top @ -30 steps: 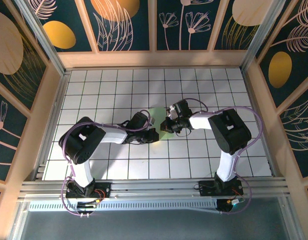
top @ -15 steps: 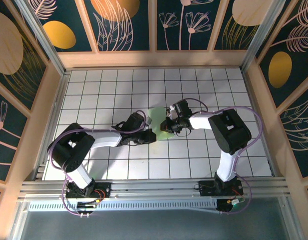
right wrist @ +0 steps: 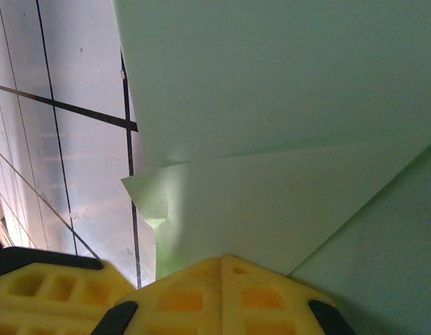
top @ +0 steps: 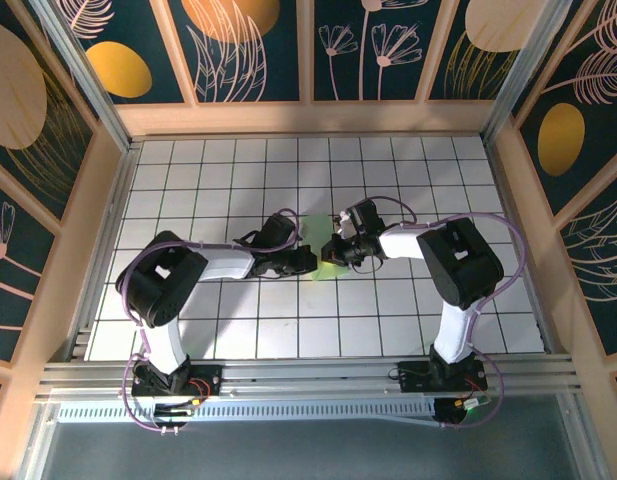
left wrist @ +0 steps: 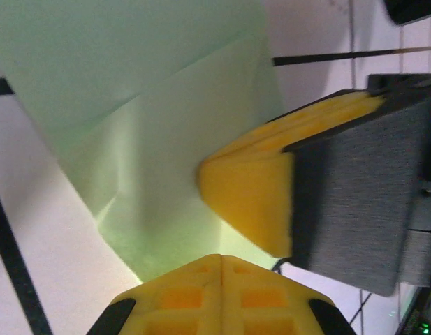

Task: Fold a paper plane with a square sheet of paper (fold left side to right side)
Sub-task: Fold the triangle a second time at the center of the table.

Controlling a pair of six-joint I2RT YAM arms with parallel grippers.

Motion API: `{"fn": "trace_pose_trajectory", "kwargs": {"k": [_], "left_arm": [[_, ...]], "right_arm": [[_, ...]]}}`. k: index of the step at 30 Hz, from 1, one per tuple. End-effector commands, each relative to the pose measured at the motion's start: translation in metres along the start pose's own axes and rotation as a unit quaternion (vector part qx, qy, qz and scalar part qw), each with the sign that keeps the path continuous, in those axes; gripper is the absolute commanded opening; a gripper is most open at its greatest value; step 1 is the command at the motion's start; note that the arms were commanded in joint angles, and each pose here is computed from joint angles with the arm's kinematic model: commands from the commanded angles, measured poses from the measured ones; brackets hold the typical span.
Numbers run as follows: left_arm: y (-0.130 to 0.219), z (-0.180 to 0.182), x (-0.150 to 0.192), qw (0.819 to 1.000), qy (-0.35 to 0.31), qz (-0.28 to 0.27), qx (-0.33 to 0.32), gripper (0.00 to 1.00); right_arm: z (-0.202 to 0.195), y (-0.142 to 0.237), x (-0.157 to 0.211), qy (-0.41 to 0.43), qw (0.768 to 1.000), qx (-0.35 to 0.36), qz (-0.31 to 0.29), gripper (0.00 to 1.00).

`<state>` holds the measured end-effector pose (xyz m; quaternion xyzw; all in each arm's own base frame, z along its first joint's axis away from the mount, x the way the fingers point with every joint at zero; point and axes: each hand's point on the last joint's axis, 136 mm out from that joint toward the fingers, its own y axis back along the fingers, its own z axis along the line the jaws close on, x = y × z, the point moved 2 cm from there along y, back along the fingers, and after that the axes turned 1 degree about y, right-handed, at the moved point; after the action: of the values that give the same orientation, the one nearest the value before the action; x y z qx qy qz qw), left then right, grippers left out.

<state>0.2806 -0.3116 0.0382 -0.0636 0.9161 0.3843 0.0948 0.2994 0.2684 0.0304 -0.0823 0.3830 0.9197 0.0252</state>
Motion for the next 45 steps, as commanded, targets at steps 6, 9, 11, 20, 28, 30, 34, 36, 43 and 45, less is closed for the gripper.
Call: {"fn": "trace_pose_trajectory", "kwargs": {"k": [6,9,11,20,28,30,34,36,43,45], "left_arm": [[-0.006,0.020,0.001,0.999,-0.009,0.007,-0.049,0.00],[-0.009,0.025,0.003,0.998,-0.008,0.010,-0.058,0.00],[-0.009,0.028,0.004,0.998,-0.008,0.011,-0.063,0.00],[-0.010,0.032,0.005,0.997,-0.009,0.014,-0.072,0.00],[-0.009,0.029,0.002,0.997,-0.012,0.010,-0.069,0.00],[-0.008,0.028,0.001,0.998,-0.013,0.009,-0.068,0.00],[-0.007,0.021,-0.002,0.998,-0.017,0.006,-0.060,0.00],[-0.005,0.014,-0.006,0.999,-0.020,0.002,-0.050,0.00],[0.005,-0.027,-0.021,0.999,-0.038,-0.008,0.018,0.00],[0.006,-0.032,-0.020,0.999,-0.042,-0.006,0.031,0.00]], "right_arm": [[-0.008,0.000,0.012,-0.013,0.999,0.033,0.020,0.00],[0.004,0.005,0.005,-0.005,1.000,0.019,0.011,0.00],[0.010,0.009,0.000,0.000,1.000,0.014,0.004,0.00],[0.018,0.015,-0.024,0.015,1.000,0.003,-0.018,0.00],[-0.008,0.007,-0.031,-0.003,1.000,0.024,-0.019,0.00],[-0.014,0.007,-0.030,-0.005,0.999,0.031,-0.018,0.00],[-0.027,0.004,-0.025,-0.012,0.999,0.042,-0.007,0.00],[-0.032,0.004,-0.025,-0.017,0.999,0.050,-0.007,0.00],[-0.038,0.004,-0.019,-0.021,0.998,0.057,-0.001,0.00],[-0.039,0.003,-0.018,-0.022,0.998,0.058,0.000,0.00]]}}
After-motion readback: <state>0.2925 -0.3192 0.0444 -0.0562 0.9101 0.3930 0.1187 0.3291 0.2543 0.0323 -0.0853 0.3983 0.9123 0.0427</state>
